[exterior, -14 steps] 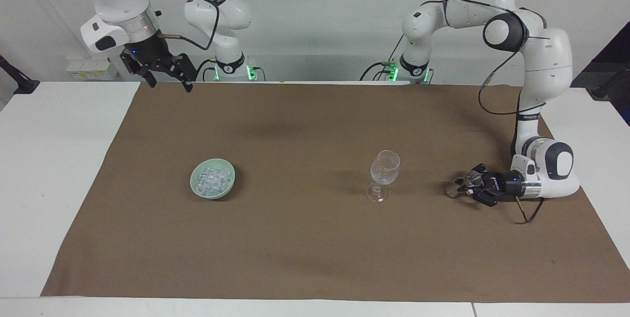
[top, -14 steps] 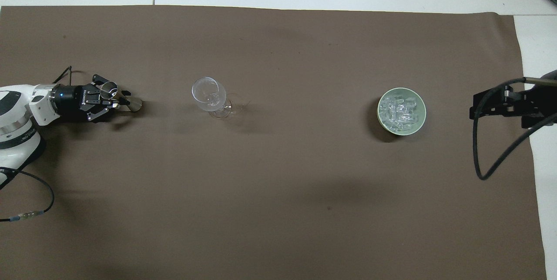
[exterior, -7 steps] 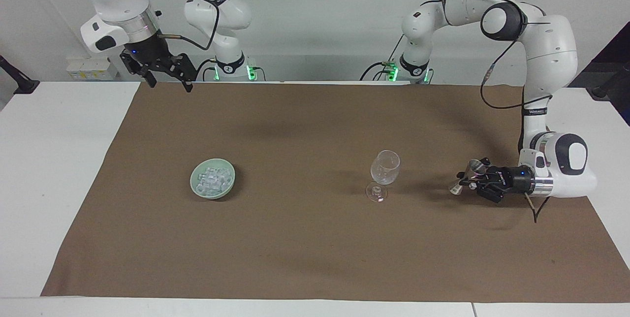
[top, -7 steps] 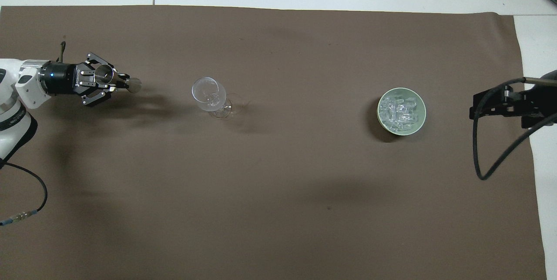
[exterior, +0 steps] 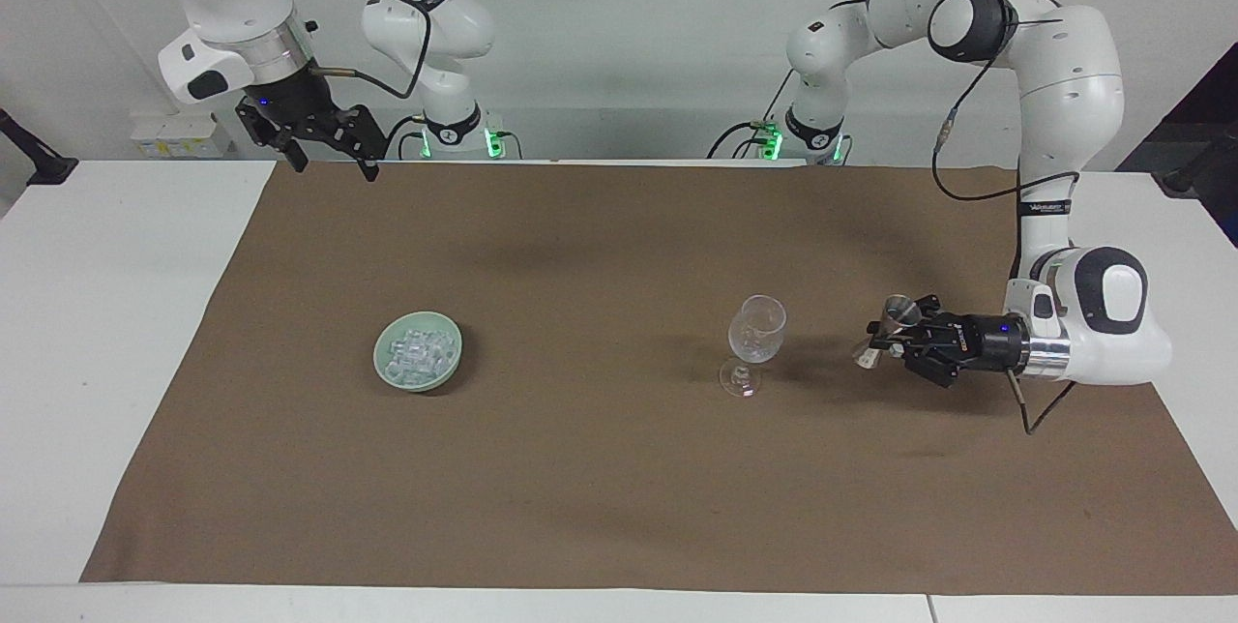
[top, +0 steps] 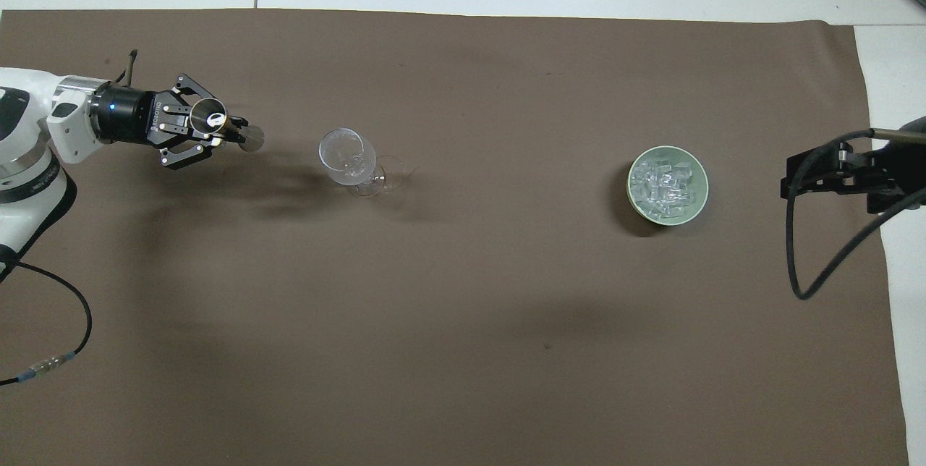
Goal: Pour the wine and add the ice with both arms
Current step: 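Lift the metal cup with the left gripper over the wine glass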
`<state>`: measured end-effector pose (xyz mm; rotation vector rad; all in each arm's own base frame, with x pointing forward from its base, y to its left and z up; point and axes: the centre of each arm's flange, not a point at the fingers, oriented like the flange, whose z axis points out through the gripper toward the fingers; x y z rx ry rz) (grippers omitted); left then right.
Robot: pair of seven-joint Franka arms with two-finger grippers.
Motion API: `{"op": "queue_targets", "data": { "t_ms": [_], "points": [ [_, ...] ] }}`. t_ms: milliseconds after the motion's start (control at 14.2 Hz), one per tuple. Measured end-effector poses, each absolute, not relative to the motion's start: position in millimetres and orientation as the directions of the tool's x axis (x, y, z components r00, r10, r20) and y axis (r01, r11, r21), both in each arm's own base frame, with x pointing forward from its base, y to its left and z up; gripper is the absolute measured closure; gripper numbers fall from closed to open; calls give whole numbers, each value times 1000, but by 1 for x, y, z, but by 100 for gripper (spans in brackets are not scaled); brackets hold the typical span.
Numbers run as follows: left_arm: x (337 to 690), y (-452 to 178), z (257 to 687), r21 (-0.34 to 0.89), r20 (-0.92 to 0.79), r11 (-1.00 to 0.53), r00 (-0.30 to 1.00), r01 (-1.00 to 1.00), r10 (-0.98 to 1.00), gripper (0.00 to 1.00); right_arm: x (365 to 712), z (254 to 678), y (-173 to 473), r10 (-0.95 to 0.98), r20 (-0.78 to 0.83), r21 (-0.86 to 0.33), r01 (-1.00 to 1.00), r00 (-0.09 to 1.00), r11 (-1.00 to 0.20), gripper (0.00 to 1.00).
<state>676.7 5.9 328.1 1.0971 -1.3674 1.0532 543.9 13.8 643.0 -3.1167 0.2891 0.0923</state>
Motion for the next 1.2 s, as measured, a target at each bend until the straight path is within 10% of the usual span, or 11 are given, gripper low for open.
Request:
{"op": "queue_targets", "data": {
  "t_ms": [1196],
  "points": [
    [662, -51, 398, 60, 942, 225, -20, -972, -334, 78, 544, 643, 14, -183, -60, -5, -184, 981, -983, 0]
  ]
}}
